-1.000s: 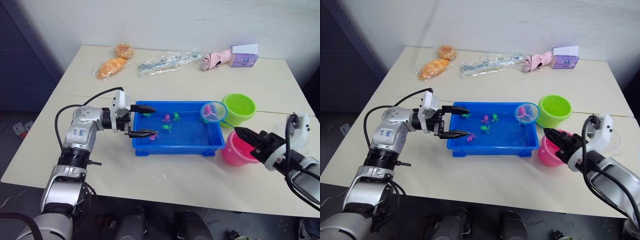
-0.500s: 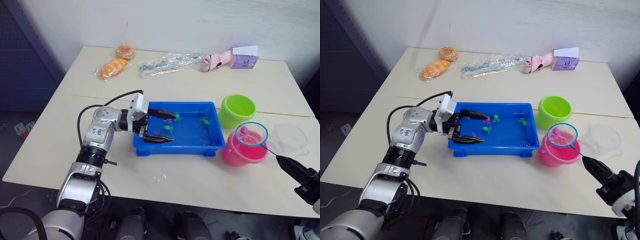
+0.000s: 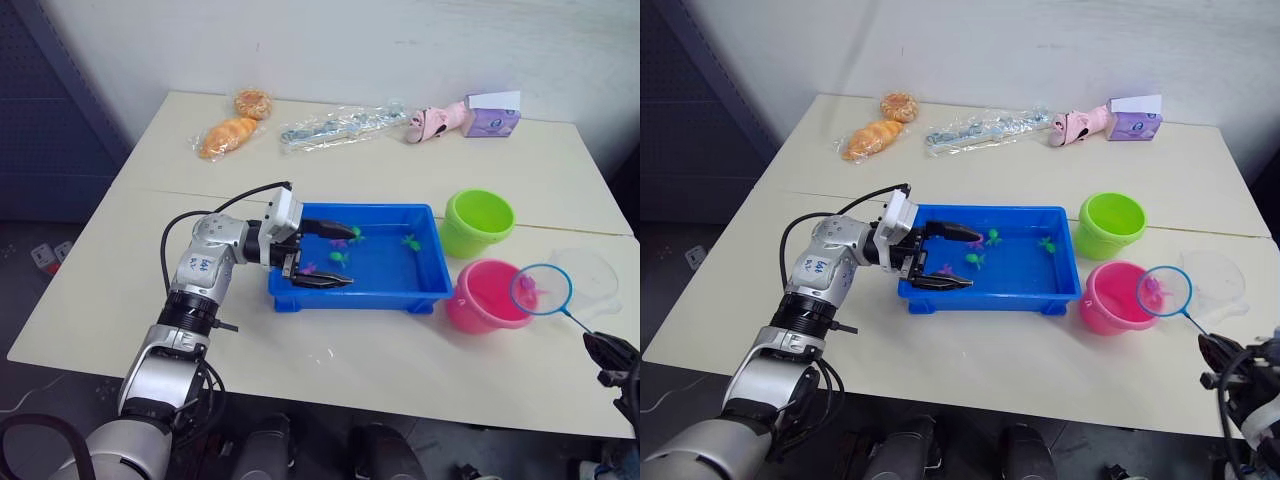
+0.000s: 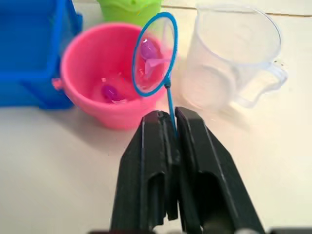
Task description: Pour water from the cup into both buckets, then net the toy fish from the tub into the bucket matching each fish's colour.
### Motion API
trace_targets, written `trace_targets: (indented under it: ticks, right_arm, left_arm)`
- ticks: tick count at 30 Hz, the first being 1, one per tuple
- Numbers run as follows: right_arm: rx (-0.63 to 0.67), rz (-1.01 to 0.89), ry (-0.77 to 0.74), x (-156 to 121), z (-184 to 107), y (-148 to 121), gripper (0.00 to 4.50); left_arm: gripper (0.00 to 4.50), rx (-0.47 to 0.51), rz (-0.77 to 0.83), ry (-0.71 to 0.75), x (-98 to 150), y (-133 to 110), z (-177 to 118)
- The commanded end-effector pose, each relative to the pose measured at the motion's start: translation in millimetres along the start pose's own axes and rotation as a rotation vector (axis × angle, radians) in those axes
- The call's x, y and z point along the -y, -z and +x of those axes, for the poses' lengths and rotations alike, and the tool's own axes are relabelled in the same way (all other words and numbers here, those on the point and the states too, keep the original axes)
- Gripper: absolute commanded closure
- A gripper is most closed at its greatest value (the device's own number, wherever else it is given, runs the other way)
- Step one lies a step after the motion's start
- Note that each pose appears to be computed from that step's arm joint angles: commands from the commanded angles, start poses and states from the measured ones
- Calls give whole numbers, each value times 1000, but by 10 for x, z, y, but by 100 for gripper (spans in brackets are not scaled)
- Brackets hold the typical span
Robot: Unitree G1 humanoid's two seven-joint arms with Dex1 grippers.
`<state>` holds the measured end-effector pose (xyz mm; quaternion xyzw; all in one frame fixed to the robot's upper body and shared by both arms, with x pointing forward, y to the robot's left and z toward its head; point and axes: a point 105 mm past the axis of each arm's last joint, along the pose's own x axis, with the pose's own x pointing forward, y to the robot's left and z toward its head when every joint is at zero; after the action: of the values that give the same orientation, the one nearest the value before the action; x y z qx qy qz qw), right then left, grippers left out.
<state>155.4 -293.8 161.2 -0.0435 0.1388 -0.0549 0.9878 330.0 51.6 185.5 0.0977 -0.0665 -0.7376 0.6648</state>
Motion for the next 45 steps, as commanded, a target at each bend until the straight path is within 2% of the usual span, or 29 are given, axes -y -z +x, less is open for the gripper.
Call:
trace_targets:
  ticks: [1,5,15,17,19,22,25,31,35,37,38,42,45]
  right_arm:
    - [74,-135,27,-3,12,-51,450]
    - [125,-218,50,-6,50,-70,450]
    - [170,-679,13,-123,126,-102,450]
    - [186,-825,5,-149,126,-119,450]
    - [189,-903,12,-147,123,-107,450]
    - [202,-901,45,-113,113,-100,450]
    - [218,-1083,57,-94,114,-171,450]
    - [229,-1255,-51,-215,145,-55,450]
    - [300,-1218,2,-211,129,-160,450]
    - [328,-1154,21,-209,115,-220,450]
    - [347,-1063,31,-204,109,-276,450]
    - [412,-589,-182,-477,101,-477,450]
    - [427,-429,-365,-718,162,-672,450]
  left_arm:
    - [4,16,33,27,15,-89,43]
    - [4,18,33,21,10,-89,39]
    - [4,27,40,2,-1,-95,37]
    - [4,27,39,-2,6,-87,29]
    - [4,26,39,-4,12,-81,22]
    - [4,23,38,-8,16,-73,9]
    - [4,21,39,-10,24,-67,-4]
    - [4,1,57,-8,41,-38,-25]
    - [4,-6,64,-9,60,-15,-74]
    - [4,2,67,-15,61,-20,-104]
    - [4,18,67,-22,60,-37,-133]
    - [4,82,39,-115,-16,-115,-373]
    - [4,81,24,-230,-96,-117,-695]
